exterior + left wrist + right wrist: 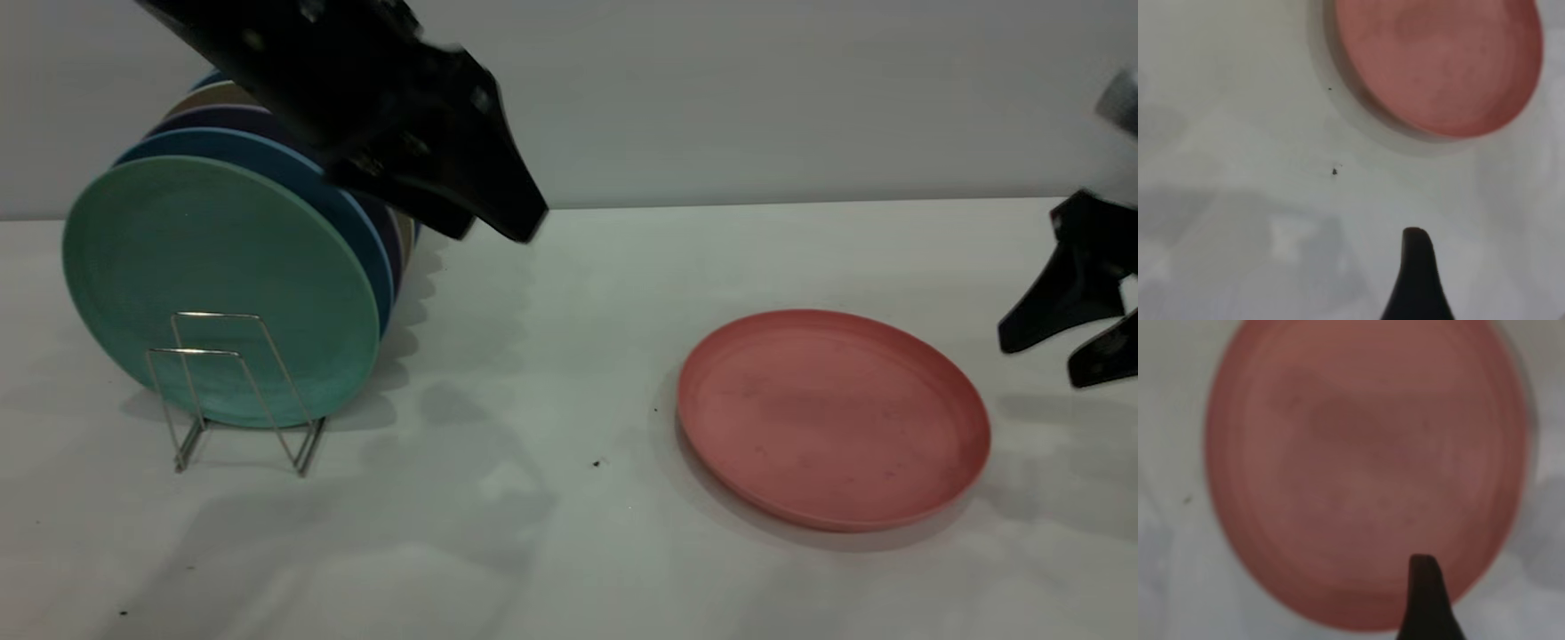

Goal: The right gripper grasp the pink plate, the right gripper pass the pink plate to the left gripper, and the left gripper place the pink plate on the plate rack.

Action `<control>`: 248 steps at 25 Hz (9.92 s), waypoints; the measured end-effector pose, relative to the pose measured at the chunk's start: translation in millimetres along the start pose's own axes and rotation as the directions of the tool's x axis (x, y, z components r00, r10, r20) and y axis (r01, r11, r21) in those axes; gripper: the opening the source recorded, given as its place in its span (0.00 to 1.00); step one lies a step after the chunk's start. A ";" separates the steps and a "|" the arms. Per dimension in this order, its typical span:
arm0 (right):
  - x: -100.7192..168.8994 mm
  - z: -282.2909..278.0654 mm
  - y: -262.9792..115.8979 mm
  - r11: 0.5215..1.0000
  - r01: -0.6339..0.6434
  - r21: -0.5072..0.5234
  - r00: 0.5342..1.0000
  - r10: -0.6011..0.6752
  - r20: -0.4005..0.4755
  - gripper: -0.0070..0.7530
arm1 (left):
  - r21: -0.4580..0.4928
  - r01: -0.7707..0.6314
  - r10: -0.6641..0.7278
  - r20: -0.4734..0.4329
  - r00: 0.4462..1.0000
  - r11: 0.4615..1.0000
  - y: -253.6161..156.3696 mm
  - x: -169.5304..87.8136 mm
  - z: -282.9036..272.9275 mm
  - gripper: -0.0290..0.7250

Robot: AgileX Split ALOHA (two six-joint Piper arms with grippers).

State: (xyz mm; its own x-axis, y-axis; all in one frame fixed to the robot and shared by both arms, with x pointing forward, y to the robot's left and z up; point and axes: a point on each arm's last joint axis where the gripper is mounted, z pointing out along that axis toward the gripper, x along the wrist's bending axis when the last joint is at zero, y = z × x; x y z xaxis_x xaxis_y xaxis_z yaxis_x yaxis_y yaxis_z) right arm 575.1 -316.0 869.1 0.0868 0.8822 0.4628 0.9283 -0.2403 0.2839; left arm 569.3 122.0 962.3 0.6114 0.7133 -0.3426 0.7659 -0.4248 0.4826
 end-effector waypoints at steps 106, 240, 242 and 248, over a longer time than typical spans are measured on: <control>82.7 -59.9 43.3 0.948 0.178 -0.264 0.748 -0.305 -0.590 0.75 | -0.172 -0.078 0.066 -0.079 0.995 0.982 16.5 36.1 -68.6 0.21; 150.4 -260.4 -54.7 0.808 0.522 -0.273 0.803 -0.574 -0.163 0.73 | -0.192 -0.208 0.125 -0.373 0.919 0.959 -38.9 -11.2 -254.4 0.67; 149.2 -274.9 -75.0 0.824 0.508 -0.251 0.838 -0.540 -0.074 0.72 | -0.209 -0.165 0.082 -0.356 0.931 0.964 -43.4 -19.7 -260.2 0.67; 128.7 -284.9 -143.6 0.884 0.419 -0.209 0.907 -0.397 0.139 0.69 | -0.215 -0.143 0.064 -0.339 0.938 0.966 -51.4 -33.3 -269.1 0.67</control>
State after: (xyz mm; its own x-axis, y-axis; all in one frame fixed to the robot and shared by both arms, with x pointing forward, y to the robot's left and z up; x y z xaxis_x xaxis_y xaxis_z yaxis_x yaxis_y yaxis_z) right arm 349.9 -283.3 1127.1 -0.2392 0.9522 0.1902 0.7813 0.0724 0.6199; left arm 456.1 270.1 1165.9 0.5551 0.8316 -0.0171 0.6093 -0.3925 0.6890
